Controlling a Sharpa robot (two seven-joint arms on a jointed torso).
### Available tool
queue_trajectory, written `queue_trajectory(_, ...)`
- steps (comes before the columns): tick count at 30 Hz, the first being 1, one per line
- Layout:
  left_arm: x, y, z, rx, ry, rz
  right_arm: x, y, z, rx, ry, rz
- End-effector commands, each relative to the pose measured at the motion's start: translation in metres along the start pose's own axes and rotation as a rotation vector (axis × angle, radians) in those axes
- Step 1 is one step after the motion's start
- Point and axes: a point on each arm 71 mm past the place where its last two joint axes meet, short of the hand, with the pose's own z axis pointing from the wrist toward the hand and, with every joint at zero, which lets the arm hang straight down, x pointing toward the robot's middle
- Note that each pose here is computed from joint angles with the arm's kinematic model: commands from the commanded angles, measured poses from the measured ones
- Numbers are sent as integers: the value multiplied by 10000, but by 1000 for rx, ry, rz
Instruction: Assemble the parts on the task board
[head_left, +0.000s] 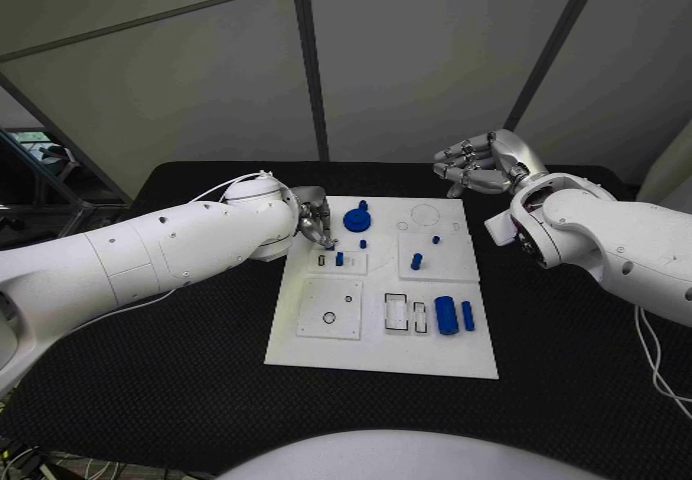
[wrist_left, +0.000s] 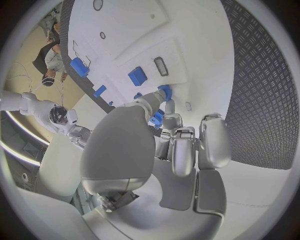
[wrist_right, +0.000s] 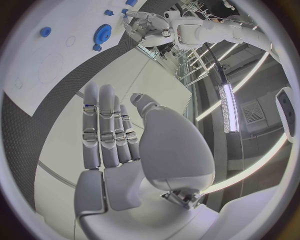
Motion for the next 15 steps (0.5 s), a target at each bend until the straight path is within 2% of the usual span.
queue_trajectory(1, 67, 15, -2, -9, 41, 2, 5, 13, 5, -4, 6, 1)
queue_trajectory(15, 76, 42, -26, -5, 66, -15, 4, 11, 6, -3, 7, 1)
